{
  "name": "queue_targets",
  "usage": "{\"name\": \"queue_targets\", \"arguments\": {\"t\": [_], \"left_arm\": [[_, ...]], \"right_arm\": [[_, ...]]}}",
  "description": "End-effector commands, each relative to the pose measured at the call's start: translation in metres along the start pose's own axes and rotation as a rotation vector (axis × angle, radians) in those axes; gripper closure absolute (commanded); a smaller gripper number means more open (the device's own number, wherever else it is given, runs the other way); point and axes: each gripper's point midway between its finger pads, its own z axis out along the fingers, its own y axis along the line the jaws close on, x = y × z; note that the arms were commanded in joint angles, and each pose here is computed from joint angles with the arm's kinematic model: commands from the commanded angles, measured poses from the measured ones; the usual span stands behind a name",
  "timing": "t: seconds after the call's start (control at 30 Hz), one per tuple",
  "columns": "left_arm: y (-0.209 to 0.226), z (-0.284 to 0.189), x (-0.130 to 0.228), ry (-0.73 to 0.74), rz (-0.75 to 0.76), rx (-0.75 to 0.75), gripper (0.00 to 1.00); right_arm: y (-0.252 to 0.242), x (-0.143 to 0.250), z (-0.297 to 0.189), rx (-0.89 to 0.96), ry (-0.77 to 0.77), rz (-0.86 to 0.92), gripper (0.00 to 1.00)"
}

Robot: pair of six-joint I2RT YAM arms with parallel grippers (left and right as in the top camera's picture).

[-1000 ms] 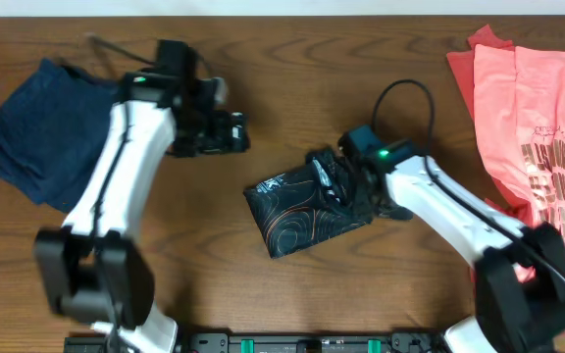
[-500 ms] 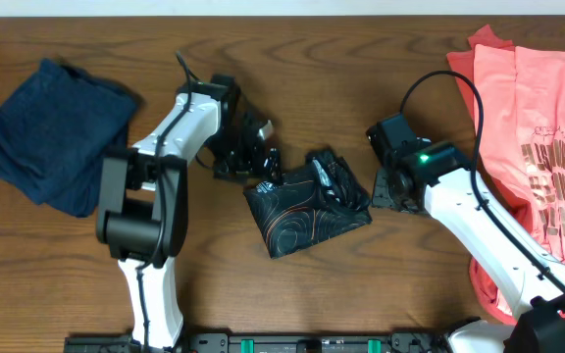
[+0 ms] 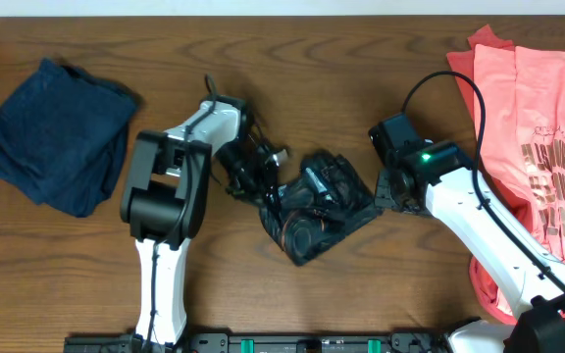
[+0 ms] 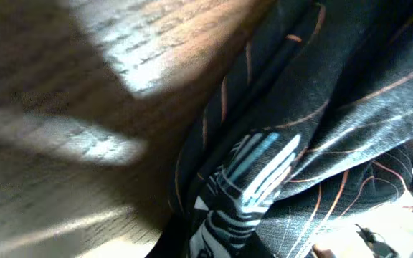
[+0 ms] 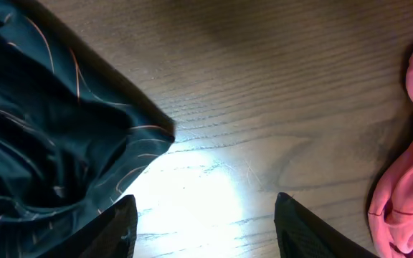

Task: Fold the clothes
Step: 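Carry the jersey bundle left and place it on the navy cloth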

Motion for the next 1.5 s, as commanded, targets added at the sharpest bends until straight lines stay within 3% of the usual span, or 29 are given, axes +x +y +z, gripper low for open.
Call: {"name": "queue_targets", "arguments": {"t": [0.0, 0.2, 0.43, 0.67, 0.83, 1.33, 1.37, 1.4, 1.47], "left_arm": [[0.034, -0.008, 0.000, 0.013, -0.034, -0.170, 0.94], [0.093, -0.113, -0.014, -0.256, -0.334, -0.479, 0.94], [0.147, -0.269, 0.006, -0.628, -0.514, -0.752, 0.94], [0.186, -0.380, 0.049, -0.958, -0.660, -0.836, 0.94], [0.218, -0.409, 0.079, -1.060, -0.774, -0.832, 0.93], [0.277, -0.420, 0.138, -1.144, -0.974, -0.705, 0.91], [0.281, -0.417, 0.141, -1.139, -0.985, -0.699, 0.86], [0.283, -0.416, 0.144, -1.135, -0.993, -0.697, 0.74], [0.288, -0.412, 0.149, -1.132, -1.018, -0.686, 0.38]], "right_arm": [[-0.007, -0.003, -0.001, 0.011, -0.002, 0.001, 0.41], [-0.012, 0.001, -0.001, 0.027, 0.017, 0.000, 0.42], [-0.016, 0.002, -0.001, 0.039, 0.023, 0.005, 0.42], [-0.016, 0.001, 0.000, 0.037, 0.020, 0.008, 0.42], [-0.016, 0.001, 0.000, 0.037, 0.020, 0.008, 0.42], [-0.022, -0.003, 0.001, 0.038, 0.024, 0.024, 0.42], [-0.023, -0.003, 0.001, 0.039, 0.024, 0.028, 0.42], [-0.024, -0.004, 0.001, 0.039, 0.025, 0.030, 0.42], [-0.024, -0.004, 0.002, 0.037, 0.027, 0.033, 0.42]]}}
